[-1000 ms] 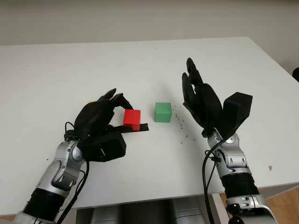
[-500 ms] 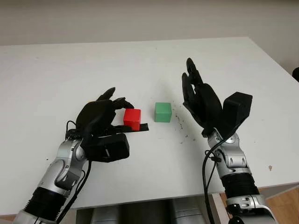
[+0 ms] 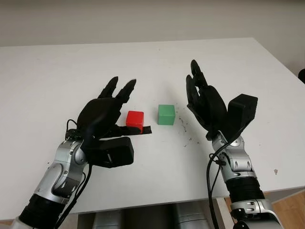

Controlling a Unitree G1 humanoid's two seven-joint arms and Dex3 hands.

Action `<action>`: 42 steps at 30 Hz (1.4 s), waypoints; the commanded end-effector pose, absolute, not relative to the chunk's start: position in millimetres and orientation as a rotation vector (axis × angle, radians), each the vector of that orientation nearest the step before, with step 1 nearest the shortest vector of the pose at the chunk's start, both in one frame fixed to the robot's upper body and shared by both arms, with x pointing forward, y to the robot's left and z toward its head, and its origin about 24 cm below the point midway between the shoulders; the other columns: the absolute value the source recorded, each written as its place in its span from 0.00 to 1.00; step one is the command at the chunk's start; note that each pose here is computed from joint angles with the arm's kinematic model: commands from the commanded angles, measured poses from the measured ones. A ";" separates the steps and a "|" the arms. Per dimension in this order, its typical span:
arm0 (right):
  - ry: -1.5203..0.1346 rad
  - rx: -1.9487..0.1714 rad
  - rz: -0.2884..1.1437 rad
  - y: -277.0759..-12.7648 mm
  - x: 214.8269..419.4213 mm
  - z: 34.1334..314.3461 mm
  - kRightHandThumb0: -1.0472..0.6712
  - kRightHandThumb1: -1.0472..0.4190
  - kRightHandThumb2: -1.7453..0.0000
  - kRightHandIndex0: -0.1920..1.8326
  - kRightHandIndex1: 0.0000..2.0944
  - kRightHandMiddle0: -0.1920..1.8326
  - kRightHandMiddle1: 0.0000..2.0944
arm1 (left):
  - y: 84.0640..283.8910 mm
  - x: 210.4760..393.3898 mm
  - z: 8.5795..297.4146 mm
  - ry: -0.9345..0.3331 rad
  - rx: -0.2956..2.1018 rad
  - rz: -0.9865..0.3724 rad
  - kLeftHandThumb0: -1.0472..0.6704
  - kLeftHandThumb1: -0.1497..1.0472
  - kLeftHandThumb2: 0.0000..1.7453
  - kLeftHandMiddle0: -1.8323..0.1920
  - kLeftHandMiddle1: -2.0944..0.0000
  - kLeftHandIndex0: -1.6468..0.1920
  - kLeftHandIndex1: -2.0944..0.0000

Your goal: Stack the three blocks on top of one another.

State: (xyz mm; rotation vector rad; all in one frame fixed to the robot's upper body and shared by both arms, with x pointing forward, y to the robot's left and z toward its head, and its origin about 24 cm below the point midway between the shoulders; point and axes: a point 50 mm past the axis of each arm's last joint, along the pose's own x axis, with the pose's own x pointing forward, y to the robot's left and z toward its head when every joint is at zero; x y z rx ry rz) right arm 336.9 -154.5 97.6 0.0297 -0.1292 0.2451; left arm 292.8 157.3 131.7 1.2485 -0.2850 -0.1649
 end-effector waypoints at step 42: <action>-0.193 -0.029 0.240 -163.8 345.3 120.0 0.20 0.00 0.61 0.00 0.00 0.00 0.00 | 288.4 341.7 205.9 0.091 1.475 -0.190 0.24 0.80 0.02 0.84 0.98 0.75 0.97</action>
